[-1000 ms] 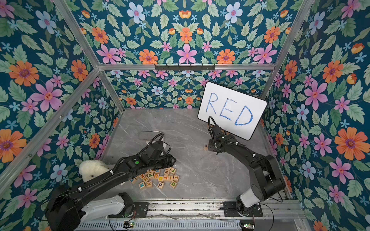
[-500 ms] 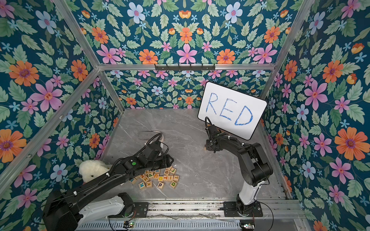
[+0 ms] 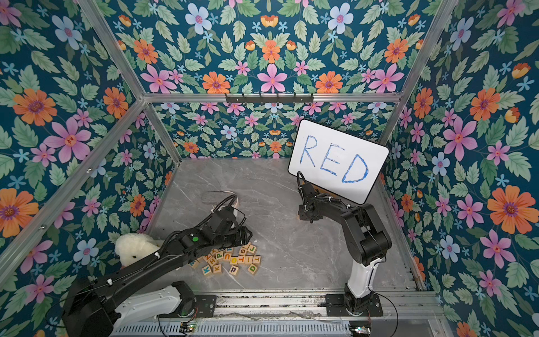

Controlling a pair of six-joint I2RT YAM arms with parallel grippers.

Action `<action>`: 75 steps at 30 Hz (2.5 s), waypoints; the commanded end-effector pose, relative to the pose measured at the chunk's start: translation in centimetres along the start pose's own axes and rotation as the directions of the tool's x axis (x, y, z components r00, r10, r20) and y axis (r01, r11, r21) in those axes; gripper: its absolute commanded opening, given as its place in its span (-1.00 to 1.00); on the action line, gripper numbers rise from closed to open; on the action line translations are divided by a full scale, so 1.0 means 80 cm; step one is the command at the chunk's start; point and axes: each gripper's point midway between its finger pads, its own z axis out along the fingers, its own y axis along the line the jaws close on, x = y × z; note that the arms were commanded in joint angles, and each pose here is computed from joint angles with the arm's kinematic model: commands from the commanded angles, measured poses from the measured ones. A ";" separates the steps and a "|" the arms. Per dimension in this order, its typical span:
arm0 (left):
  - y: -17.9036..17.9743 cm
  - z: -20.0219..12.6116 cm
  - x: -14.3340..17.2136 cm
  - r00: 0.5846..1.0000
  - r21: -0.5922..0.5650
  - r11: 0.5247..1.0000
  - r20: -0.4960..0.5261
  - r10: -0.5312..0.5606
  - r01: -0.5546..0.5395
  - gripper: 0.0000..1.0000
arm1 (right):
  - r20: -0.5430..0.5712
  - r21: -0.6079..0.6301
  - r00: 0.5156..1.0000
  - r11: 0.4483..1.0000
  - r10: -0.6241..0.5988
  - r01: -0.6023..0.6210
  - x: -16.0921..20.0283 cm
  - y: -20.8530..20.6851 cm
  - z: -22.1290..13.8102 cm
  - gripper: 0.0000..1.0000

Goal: Assemble the uppercase word "red" with letter blocks
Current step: Place the letter block at the center of the board, then pick up the letter block from the center of the board.

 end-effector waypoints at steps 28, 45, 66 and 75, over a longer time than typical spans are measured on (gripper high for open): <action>0.000 -0.004 -0.008 1.000 -0.014 1.000 0.024 0.012 -0.012 0.32 | 0.032 0.006 0.999 1.000 -0.001 0.001 -0.013 -0.004 -0.044 -0.14; 0.044 -0.007 -0.003 0.984 -0.060 0.989 0.124 -0.129 0.137 0.27 | 0.279 -0.361 0.934 0.877 -0.222 0.316 0.103 0.123 -0.218 -0.14; 0.112 -0.055 0.010 0.969 -0.309 0.922 0.154 -0.194 0.234 0.21 | 0.260 -0.411 0.832 0.723 -0.491 0.555 0.214 0.208 -0.201 -0.15; 0.115 -0.066 0.005 0.963 -0.322 0.912 0.175 -0.207 0.254 0.20 | 0.280 -0.356 0.769 0.682 -0.575 0.639 0.239 0.225 -0.186 -0.13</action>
